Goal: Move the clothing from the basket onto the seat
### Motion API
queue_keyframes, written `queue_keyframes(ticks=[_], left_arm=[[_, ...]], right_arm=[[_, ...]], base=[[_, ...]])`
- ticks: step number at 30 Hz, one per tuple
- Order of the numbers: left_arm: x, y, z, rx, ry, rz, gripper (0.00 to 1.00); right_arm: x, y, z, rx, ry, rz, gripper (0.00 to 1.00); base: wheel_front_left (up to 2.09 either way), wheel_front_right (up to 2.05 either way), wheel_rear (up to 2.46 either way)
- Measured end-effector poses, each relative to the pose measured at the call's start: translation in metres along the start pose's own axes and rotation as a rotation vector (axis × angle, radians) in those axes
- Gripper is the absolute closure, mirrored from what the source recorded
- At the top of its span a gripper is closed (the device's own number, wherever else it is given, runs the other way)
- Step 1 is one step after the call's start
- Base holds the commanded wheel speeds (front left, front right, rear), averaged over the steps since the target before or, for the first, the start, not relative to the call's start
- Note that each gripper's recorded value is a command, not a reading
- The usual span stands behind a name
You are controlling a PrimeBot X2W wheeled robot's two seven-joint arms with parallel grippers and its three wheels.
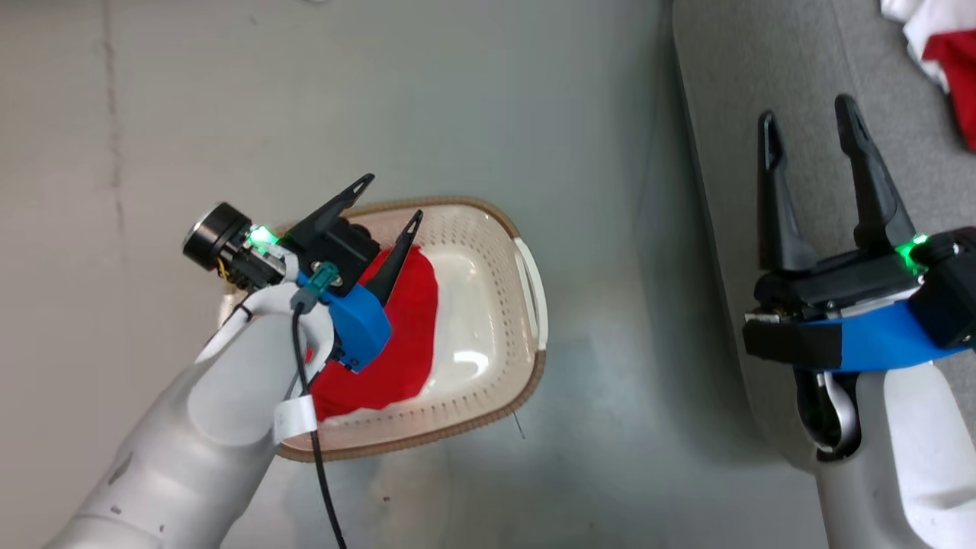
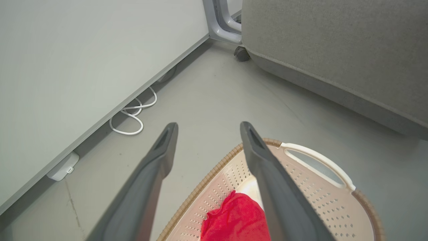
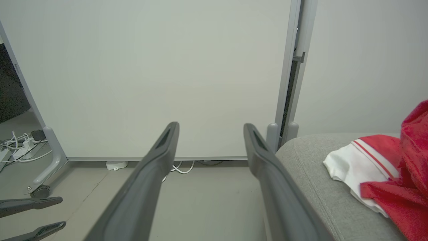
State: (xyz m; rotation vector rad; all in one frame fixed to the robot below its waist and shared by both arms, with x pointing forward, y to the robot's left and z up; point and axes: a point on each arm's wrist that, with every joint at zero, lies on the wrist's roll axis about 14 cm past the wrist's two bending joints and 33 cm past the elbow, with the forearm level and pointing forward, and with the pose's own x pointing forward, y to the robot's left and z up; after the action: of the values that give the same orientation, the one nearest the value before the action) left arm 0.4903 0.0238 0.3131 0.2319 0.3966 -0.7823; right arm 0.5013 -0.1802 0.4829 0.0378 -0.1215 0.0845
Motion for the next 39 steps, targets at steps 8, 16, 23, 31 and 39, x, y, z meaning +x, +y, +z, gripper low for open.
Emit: queue_keyframes(ticks=[8, 16, 23, 31, 39], left_arm=[[0.035, -0.028, -0.079, 0.073, 0.191, -0.189, 0.00], [0.049, -0.042, -0.163, 0.150, 0.433, -0.310, 0.00], [0.045, -0.044, -0.240, 0.201, 0.694, -0.366, 0.00], [0.045, -0.047, -0.284, 0.202, 0.800, -0.394, 0.00], [0.052, -0.046, -0.304, 0.201, 0.850, -0.396, 0.00]], right_arm=[[0.015, -0.010, -0.039, -0.013, 0.055, -0.007, 0.00], [0.022, -0.019, -0.076, -0.032, 0.106, -0.010, 0.00], [0.023, -0.024, -0.109, -0.041, 0.151, -0.009, 0.00], [0.018, -0.029, -0.132, -0.047, 0.188, -0.014, 0.00], [0.015, -0.035, -0.139, -0.073, 0.196, -0.024, 0.00]], base=[[0.00, 0.00, 0.00], [0.00, 0.00, 0.00], [0.00, 0.00, 0.00], [0.00, 0.00, 0.00], [0.00, 0.00, 0.00]])
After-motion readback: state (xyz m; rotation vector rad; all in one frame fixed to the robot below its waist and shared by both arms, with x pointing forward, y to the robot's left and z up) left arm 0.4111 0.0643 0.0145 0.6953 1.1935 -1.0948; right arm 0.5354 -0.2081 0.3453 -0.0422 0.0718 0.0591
